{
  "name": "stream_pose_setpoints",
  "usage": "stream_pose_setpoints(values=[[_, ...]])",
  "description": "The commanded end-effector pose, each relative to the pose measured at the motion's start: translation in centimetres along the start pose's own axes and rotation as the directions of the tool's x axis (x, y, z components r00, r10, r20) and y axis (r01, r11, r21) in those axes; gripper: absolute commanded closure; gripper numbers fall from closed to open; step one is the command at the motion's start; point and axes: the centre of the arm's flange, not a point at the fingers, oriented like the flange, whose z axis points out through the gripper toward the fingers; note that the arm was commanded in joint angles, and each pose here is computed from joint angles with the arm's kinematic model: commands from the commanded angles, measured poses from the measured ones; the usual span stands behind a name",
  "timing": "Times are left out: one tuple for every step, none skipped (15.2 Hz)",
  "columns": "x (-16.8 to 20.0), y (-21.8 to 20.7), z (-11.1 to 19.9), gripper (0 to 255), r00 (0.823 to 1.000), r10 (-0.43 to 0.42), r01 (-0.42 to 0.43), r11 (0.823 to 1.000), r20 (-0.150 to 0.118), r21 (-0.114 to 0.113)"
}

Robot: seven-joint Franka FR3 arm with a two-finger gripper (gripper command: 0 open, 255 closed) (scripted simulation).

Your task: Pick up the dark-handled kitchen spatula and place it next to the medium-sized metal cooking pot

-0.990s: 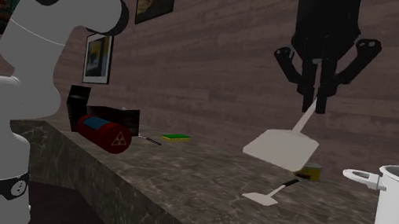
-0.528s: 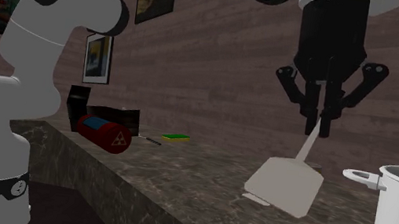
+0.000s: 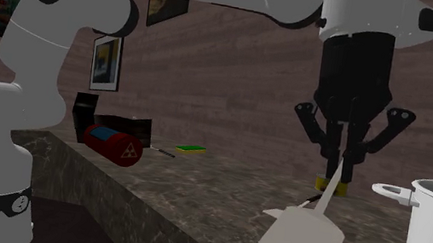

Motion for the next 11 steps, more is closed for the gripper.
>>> stream_pose_setpoints(values=[[0.0, 0.0, 1.0, 255, 1.000, 0.000, 0.000, 1.000, 0.000, 0.000], [-0.1, 0.0, 1.6, 255, 1.000, 0.000, 0.000, 1.000, 0.000, 0.000], [-0.1, 0.0, 2.1, 255, 1.000, 0.000, 0.000, 1.000, 0.000, 0.000], [-0.1, 0.0, 2.6, 255, 1.000, 0.000, 0.000, 1.000, 0.000, 0.000], [-0.2, 0.0, 3.1, 255, 1.000, 0.000, 0.000, 1.000, 0.000, 0.000], [-0.2, 0.0, 3.7, 255, 1.000, 0.000, 0.000, 1.000, 0.000, 0.000], [-0.2, 0.0, 4.2, 255, 1.000, 0.000, 0.000, 1.000, 0.000, 0.000], [-0.3, 0.0, 4.7, 255, 1.000, 0.000, 0.000, 1.000, 0.000, 0.000], [-0.3, 0.0, 5.3, 255, 1.000, 0.000, 0.000, 1.000, 0.000, 0.000], [-0.3, 0.0, 5.8, 255, 1.000, 0.000, 0.000, 1.000, 0.000, 0.000], [-0.4, 0.0, 6.3, 255, 1.000, 0.000, 0.000, 1.000, 0.000, 0.000]])
